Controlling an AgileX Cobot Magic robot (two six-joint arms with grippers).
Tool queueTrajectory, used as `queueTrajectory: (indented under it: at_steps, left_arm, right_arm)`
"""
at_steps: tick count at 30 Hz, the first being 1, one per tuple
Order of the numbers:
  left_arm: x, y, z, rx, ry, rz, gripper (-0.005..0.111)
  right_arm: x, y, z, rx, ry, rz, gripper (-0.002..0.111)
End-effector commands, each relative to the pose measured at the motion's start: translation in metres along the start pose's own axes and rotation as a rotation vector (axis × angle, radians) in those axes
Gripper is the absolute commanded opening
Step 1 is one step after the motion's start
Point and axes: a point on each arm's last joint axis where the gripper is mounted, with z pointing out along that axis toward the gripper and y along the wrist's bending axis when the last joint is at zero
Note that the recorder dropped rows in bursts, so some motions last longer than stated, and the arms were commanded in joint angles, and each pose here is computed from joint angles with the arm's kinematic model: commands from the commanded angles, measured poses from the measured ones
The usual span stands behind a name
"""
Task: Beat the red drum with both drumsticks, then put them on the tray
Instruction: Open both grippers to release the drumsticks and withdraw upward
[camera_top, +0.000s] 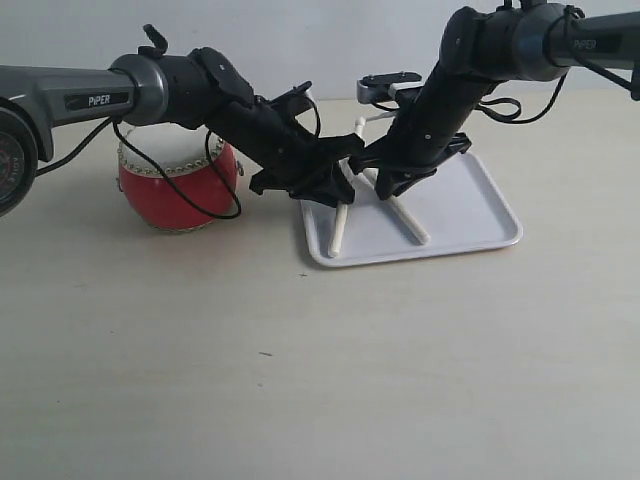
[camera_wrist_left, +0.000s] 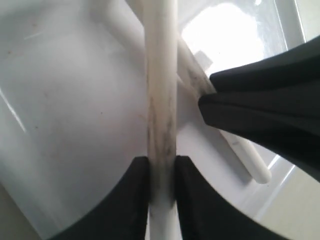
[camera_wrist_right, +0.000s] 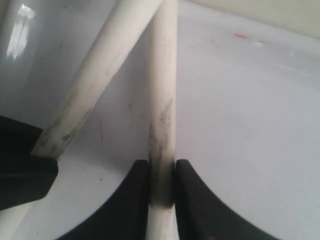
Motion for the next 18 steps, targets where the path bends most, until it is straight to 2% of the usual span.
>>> queueTrajectory:
  at_steps: [1,2,4,5,7,9,13,18]
  left_arm:
    - [-0.003,0.003,-0.001,-0.011,-0.020,0.022,0.000]
    - [-0.003,0.003,-0.001,-0.012,-0.020,0.032,0.000]
    - [-0.003,0.003,-0.001,-0.012,-0.021,0.039,0.010]
    - [-0.003,0.003,-0.001,-0.013,-0.024,0.039,0.021]
    - [-0.004,0.003,-0.001,-0.016,-0.033,0.039,0.039]
    - [-0.004,0.004,-0.001,-0.017,-0.037,0.039,0.048]
    - [-0.006,0.003,-0.001,-0.013,-0.050,0.032,0.049]
    - [-0.011,-0.004,-0.006,0.011,-0.051,0.046,0.049]
  right_arm:
    - [0.000,0.000,0.001,-0.004,0.002,-0.011,0.010]
    - [0.000,0.000,0.001,-0.005,0.003,-0.011,0.013]
    - [0.000,0.000,0.001,-0.005,0.006,-0.013,0.024]
    - [0.000,0.000,0.001,-0.007,0.005,-0.012,0.029]
    - [0.000,0.000,0.001,-0.007,0.003,-0.011,0.033]
    - [0.000,0.000,0.001,-0.008,0.003,-0.010,0.034]
    - [-0.001,0.001,-0.003,-0.009,0.000,-0.012,0.034]
    - [-0.008,0.007,-0.030,-0.003,-0.056,-0.026,0.034]
